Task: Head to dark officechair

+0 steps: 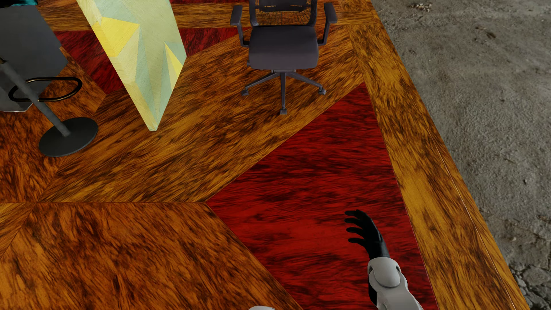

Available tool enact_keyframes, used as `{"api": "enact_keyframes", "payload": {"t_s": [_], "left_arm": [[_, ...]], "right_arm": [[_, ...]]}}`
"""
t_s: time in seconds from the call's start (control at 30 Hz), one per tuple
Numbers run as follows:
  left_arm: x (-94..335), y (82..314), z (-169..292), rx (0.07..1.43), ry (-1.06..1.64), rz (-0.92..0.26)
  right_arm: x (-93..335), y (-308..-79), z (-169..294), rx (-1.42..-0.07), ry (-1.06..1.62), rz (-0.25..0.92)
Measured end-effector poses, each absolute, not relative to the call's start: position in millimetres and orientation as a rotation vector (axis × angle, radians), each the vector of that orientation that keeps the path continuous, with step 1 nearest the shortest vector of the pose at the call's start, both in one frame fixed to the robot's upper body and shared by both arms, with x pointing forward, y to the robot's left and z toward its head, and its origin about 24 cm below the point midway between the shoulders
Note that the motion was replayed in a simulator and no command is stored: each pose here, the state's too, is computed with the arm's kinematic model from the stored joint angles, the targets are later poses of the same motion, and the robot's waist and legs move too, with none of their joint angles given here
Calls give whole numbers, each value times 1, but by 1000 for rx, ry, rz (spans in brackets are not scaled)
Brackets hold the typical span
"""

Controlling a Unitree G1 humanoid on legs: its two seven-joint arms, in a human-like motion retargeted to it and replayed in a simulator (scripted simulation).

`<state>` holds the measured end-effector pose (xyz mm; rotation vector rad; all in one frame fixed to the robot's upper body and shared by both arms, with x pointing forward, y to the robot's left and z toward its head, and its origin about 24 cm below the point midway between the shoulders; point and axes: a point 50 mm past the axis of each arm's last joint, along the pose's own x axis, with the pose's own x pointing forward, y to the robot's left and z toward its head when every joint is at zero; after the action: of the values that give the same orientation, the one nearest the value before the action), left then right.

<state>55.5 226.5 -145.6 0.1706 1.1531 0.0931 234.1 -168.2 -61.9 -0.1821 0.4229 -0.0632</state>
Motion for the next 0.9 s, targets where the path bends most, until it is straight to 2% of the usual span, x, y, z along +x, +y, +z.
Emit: {"api": "enact_keyframes", "payload": {"t_s": [0.03,0.07,0.1,0.17,0.2,0.23,0.27,0.3,0.33,0.37,0.4,0.43,0.47,0.53,0.57,0.6,0.63,0.67,0.7,0.77,0.83,0.87,0.9], "left_arm": [[54,222,-151,203,1190,77],[71,216,-149,183,1147,106],[92,207,-141,120,1055,151],[143,193,-120,88,857,127],[163,179,-114,66,795,66],[161,180,-118,39,805,38],[138,194,-126,31,867,24],[122,203,-128,26,903,26],[107,209,-129,47,948,26],[90,214,-132,72,1000,60],[60,205,-149,122,1149,26],[51,189,-158,183,1227,-53],[60,195,-153,276,1213,-80],[109,200,-134,302,1061,6],[124,193,-128,318,1002,-16],[127,198,-125,306,966,-5],[126,203,-125,322,942,-23],[117,206,-132,383,961,-91],[125,205,-129,373,917,-93],[139,189,-118,279,785,-82],[138,184,-110,165,713,-63],[132,189,-115,154,753,-81],[116,200,-125,148,843,-69]], "right_arm": [[219,-160,-74,-179,446,-10],[187,-172,-96,-200,548,4],[162,-194,-106,-250,652,9],[108,-225,-125,-279,878,-35],[95,-235,-130,-307,943,-51],[108,-242,-124,-316,915,-104],[137,-250,-112,-315,828,-182],[165,-246,-97,-301,720,-229],[191,-228,-85,-258,622,-237],[215,-198,-72,-195,523,-201],[224,-174,-75,-155,505,-145],[221,-162,-80,-145,510,-86],[212,-175,-84,-186,535,-51],[169,-219,-108,-268,719,-79],[153,-229,-110,-323,783,-75],[147,-233,-110,-346,818,-84],[147,-227,-112,-360,844,-71],[147,-209,-119,-322,877,-60],[150,-199,-119,-303,861,-44],[156,-215,-111,-245,776,-97],[160,-235,-104,-244,691,-132],[165,-228,-99,-246,645,-121],[171,-213,-96,-210,612,-121]]}}
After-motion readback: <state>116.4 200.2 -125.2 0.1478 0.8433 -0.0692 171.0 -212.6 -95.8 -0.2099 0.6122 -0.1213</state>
